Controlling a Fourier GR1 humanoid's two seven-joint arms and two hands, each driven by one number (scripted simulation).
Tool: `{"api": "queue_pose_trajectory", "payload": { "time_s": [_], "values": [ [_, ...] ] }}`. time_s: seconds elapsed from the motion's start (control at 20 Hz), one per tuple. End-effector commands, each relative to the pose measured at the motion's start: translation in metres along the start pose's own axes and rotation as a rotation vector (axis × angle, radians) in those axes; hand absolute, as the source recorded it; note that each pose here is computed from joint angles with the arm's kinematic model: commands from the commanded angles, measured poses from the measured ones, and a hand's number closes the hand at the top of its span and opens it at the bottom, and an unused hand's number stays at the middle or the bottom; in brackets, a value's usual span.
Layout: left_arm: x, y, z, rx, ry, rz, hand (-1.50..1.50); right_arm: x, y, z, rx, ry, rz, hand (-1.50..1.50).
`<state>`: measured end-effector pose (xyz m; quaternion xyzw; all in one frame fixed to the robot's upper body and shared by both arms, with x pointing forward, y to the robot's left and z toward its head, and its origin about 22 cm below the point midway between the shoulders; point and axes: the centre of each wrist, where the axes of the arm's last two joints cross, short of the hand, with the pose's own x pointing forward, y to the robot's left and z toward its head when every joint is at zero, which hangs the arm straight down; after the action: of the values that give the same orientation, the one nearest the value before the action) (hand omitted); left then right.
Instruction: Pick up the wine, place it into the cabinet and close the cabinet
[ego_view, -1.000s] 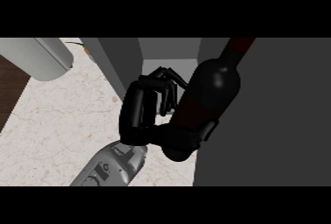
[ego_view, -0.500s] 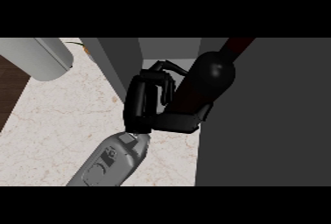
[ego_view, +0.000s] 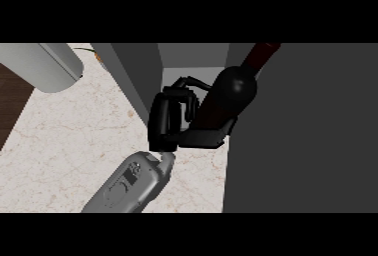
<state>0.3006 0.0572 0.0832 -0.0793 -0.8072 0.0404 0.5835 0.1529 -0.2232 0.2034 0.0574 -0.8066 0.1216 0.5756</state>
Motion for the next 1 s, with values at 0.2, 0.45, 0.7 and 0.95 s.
{"api": "queue_pose_trajectory", "payload": {
  "time_s": [0.2,0.45,0.7,0.95],
  "values": [
    [-0.042,0.008,0.010,0.004,-0.015,-0.113,1.50,0.017,0.002,0.000,0.037,-0.043,-0.048,-1.50],
    [-0.045,0.017,0.003,0.034,-0.048,-0.145,1.50,0.019,0.012,0.021,0.009,-0.051,-0.064,-1.50],
    [-0.038,0.011,-0.019,0.064,-0.033,-0.120,1.50,0.017,0.008,0.018,0.016,-0.047,-0.052,-1.50],
    [-0.049,0.051,-0.025,0.096,-0.037,-0.103,1.50,0.022,0.009,0.010,0.016,-0.059,-0.077,-1.50]
  ]
}}
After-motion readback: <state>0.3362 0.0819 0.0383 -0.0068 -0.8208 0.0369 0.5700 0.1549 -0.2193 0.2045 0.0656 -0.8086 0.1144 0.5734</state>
